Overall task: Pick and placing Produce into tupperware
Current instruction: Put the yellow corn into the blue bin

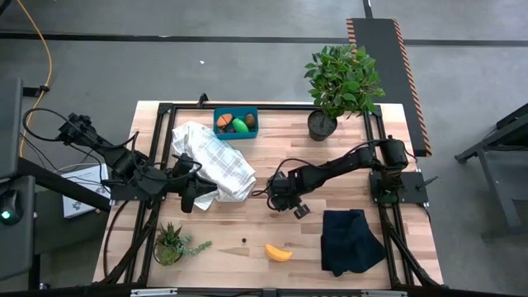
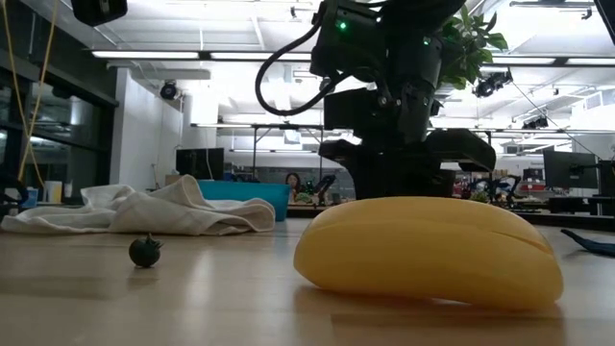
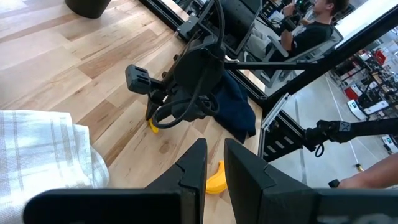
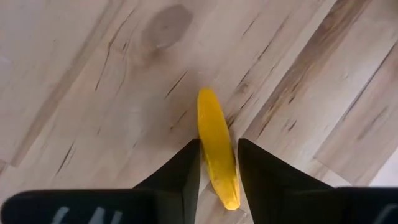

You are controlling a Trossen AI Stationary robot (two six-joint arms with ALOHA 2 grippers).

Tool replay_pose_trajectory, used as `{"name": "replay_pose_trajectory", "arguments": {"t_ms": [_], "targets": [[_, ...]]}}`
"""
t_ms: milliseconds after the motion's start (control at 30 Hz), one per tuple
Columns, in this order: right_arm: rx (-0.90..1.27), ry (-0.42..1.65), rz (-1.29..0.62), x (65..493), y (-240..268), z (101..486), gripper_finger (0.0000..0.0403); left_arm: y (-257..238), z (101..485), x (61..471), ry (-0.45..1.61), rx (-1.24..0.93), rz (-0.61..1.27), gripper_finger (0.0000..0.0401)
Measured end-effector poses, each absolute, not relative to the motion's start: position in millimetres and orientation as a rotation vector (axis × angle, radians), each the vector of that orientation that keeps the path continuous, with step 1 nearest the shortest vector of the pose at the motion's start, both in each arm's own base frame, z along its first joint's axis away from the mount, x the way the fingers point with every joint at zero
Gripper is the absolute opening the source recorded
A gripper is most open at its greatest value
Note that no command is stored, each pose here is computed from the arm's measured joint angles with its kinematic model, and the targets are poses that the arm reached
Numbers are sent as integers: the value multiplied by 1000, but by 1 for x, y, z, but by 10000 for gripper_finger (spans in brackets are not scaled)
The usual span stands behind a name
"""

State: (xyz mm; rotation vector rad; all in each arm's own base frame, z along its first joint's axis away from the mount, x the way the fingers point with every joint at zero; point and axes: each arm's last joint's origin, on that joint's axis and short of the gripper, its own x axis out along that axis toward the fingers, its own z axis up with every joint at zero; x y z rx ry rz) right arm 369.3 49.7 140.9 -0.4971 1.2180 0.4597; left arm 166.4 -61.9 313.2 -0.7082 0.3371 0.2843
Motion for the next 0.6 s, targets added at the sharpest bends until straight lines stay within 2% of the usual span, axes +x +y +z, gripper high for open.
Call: {"name": "replay_pose_trajectory", "arguments": {"t_ms": [167, 600], "targets": [[-492, 1216, 466, 369, 50, 141, 73, -62, 313, 166, 338, -708, 285, 44], [-439, 1219, 430, 370, 50, 141, 51, -62, 313, 166, 339, -707, 285, 44]]}}
